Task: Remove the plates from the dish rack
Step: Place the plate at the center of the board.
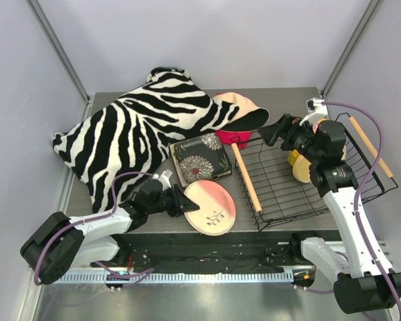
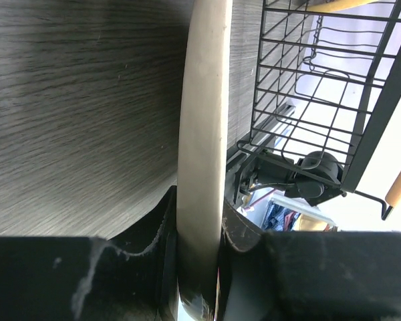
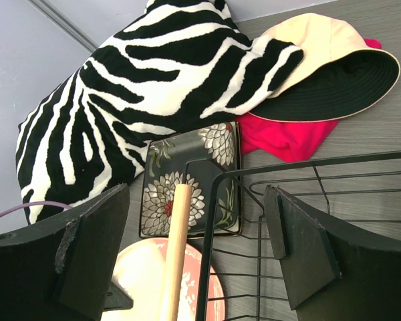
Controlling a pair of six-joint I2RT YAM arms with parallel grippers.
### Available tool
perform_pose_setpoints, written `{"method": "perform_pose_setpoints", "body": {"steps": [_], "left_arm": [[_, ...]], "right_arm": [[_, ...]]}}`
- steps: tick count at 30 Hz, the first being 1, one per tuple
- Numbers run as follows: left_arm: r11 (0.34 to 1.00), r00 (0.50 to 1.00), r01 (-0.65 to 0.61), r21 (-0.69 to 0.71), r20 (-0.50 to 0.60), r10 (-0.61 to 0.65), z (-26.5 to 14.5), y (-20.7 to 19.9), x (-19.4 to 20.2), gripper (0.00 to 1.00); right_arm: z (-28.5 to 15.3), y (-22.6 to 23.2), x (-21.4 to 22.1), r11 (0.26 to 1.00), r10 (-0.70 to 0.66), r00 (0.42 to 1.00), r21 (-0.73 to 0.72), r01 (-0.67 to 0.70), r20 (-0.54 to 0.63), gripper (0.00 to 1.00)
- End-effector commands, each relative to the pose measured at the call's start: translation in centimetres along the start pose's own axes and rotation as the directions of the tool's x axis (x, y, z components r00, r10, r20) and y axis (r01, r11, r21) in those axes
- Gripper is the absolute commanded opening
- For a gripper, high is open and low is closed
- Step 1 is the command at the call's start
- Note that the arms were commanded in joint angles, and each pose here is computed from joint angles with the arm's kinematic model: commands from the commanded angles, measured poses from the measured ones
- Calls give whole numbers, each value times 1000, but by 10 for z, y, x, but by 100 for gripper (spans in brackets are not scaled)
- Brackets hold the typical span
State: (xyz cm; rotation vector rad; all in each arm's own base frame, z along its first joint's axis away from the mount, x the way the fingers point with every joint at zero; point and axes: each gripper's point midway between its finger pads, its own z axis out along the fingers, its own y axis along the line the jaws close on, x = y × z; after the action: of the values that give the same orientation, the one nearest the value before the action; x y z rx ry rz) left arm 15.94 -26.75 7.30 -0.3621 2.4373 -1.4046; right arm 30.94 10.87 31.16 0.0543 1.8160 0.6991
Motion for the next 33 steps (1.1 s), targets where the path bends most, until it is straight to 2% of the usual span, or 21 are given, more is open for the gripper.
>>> {"method": "perform_pose_setpoints", "body": {"steps": [1, 8, 21, 22, 28, 33], "left_arm": [[999, 999, -22, 47, 36, 20, 4, -13, -7, 21], [1000, 999, -18, 9, -30, 18, 16, 3, 8, 33], [996, 999, -34, -85, -44, 30, 22, 33, 13, 46], [994, 998, -37, -102, -53, 31, 22, 37, 14, 51], [982, 994, -95, -161, -62, 86, 23, 44, 10, 59], [946, 987, -160, -283, -71, 146, 16, 61, 5, 66]], "right_arm": [[-5, 9, -9, 999, -6, 999, -36, 7, 38, 90], [-8, 9, -8, 999, -9, 999, -33, 10, 44, 90], [-6, 7, -5, 1000, -2, 999, -31, 3, 34, 90], [-7, 7, -4, 999, 0, 1000, -33, 1, 31, 90], [-9, 8, -3, 999, 4, 999, -36, -3, 33, 90], [-10, 9, -1, 999, 6, 999, -40, -5, 32, 90]]}}
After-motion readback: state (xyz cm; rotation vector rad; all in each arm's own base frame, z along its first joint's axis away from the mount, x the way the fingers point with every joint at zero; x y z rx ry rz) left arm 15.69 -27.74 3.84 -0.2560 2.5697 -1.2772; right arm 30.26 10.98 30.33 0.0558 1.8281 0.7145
